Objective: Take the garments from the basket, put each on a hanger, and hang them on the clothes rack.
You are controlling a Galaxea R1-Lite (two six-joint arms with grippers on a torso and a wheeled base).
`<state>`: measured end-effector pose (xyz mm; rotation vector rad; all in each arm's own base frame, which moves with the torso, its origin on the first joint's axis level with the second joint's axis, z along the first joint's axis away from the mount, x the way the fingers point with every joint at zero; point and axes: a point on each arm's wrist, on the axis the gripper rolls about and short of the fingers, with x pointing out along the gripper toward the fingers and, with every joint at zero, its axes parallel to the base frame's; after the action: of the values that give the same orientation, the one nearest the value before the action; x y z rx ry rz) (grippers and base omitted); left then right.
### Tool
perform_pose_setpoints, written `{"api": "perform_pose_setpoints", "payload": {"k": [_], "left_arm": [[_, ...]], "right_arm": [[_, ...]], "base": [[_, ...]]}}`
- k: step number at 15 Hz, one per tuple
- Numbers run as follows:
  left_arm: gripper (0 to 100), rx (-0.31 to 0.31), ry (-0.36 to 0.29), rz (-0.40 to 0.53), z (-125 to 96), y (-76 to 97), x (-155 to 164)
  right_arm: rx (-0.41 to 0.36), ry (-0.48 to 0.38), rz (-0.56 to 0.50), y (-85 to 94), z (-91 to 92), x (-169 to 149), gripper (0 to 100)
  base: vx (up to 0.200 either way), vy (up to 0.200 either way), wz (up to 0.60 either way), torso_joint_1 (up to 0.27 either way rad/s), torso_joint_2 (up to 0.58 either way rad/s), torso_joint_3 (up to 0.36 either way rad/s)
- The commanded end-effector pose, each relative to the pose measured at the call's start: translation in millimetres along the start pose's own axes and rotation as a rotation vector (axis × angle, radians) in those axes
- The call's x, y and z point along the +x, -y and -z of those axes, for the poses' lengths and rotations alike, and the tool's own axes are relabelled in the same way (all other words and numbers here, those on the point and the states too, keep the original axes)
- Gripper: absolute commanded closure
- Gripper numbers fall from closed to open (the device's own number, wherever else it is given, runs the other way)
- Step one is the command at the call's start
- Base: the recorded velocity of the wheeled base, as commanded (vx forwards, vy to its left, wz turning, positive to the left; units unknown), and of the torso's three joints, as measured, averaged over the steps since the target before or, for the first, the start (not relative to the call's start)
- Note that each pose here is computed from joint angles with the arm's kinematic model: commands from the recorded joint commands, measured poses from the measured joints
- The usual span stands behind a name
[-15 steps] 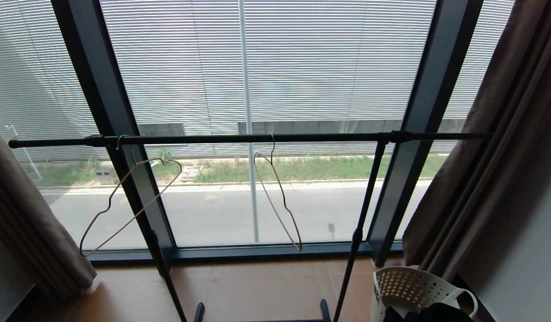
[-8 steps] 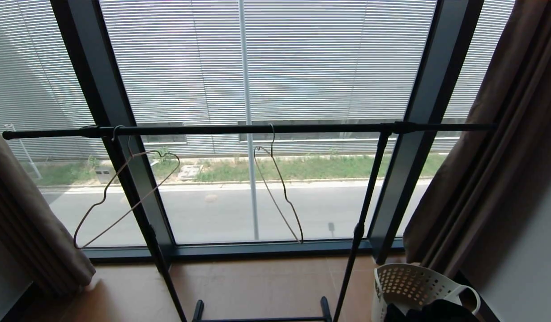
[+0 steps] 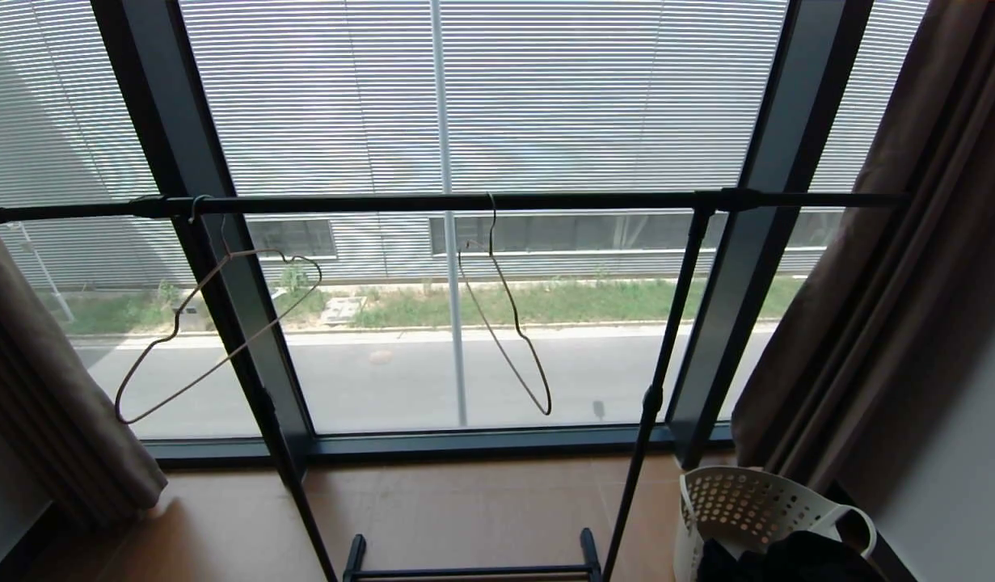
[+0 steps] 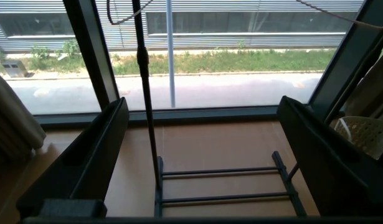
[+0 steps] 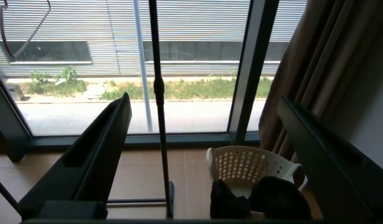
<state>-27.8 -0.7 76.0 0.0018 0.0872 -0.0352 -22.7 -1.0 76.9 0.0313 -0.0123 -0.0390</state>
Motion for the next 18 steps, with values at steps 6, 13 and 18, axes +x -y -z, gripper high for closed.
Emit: {"api": "perform_pose_setpoints", "payload": {"k": [6, 13, 18], "left_arm": [[0, 0.000, 0.000, 0.000, -0.3, 0.0, 0.0], [0, 0.000, 0.000, 0.000, -0.3, 0.0, 0.0], [0, 0.003, -0.003, 0.002, 0.0, 0.0, 0.3]], "right_arm": [[-0.002, 0.001, -0.001, 0.0, 0.0, 0.0, 0], [-0.002, 0.001, -0.001, 0.0, 0.0, 0.0, 0], [-0.002, 0.001, -0.001, 0.0, 0.0, 0.0, 0]], "base": [[0.000, 0.000, 0.00, -0.176, 0.45, 0.274], [0.000, 0.000, 0.00, -0.182, 0.54, 0.348], [0.000, 0.000, 0.00, -0.138, 0.49, 0.352]]}}
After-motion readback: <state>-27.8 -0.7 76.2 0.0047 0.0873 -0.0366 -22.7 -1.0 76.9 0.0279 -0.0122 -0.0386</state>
